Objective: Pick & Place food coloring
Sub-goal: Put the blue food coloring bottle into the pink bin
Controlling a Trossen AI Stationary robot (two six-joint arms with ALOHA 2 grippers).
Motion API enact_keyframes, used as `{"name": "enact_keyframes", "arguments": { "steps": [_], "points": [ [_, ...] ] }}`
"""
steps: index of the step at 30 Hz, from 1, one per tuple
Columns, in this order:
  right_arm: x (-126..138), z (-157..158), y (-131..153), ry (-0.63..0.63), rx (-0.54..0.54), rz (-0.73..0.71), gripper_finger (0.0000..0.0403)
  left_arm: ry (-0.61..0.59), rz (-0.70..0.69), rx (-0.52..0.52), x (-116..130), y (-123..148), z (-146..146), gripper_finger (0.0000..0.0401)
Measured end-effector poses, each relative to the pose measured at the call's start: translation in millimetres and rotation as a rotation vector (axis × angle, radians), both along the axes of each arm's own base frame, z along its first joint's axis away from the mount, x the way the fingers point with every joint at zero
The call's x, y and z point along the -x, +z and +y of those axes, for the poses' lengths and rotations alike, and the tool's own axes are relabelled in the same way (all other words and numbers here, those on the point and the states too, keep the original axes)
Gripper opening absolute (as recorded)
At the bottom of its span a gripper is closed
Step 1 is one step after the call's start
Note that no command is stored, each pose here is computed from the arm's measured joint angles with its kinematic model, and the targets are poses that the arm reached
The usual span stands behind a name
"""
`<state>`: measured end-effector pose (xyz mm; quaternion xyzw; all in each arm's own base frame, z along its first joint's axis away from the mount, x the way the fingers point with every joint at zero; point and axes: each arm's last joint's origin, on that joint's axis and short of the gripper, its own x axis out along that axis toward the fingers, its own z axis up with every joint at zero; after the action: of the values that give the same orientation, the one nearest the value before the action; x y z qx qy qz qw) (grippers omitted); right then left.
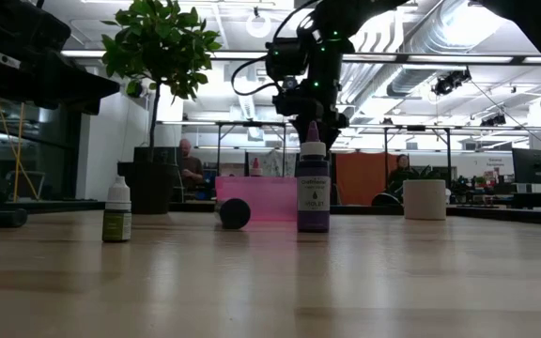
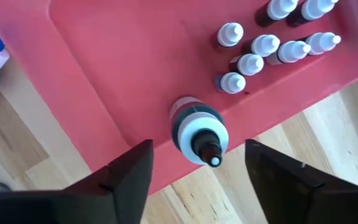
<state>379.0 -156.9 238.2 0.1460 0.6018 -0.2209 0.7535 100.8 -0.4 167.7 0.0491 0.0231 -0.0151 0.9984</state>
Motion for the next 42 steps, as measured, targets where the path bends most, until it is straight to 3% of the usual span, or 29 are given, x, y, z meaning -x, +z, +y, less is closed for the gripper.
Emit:
{"name": "enact_keyframes", "arguments": {
  "steps": [4,11,20,24,29,35,42],
  "points": [
    [0,1,0,0.003,0.001,0.000,0.0268,0.000,0.000,0.000,0,0,0,0.0000],
    [0,2,6,0.017,0.030,-0.015,0.0273,0.000,0.001,0.000,0,0,0,0.0000],
    [18,12,73,0.023,0.178,-0.134,0.0273,0.000,0.000,0.000,0,0,0,0.0000],
    [27,49,119,0.081,0.267,-0.256,0.0273,0.000,0.001,0.000,0,0,0,0.0000],
    [37,114,153,0.205,0.261,-0.381,0.0273,0.000,0.000,0.000,0,0,0,0.0000],
    [41,175,157,0.308,0.148,-0.436,0.0273,0.000,0.000,0.000,0,0,0,0.0000],
    [29,217,135,0.368,0.064,-0.380,0.0273,0.000,0.000,0.000,0,0,0,0.0000]
  ]
}}
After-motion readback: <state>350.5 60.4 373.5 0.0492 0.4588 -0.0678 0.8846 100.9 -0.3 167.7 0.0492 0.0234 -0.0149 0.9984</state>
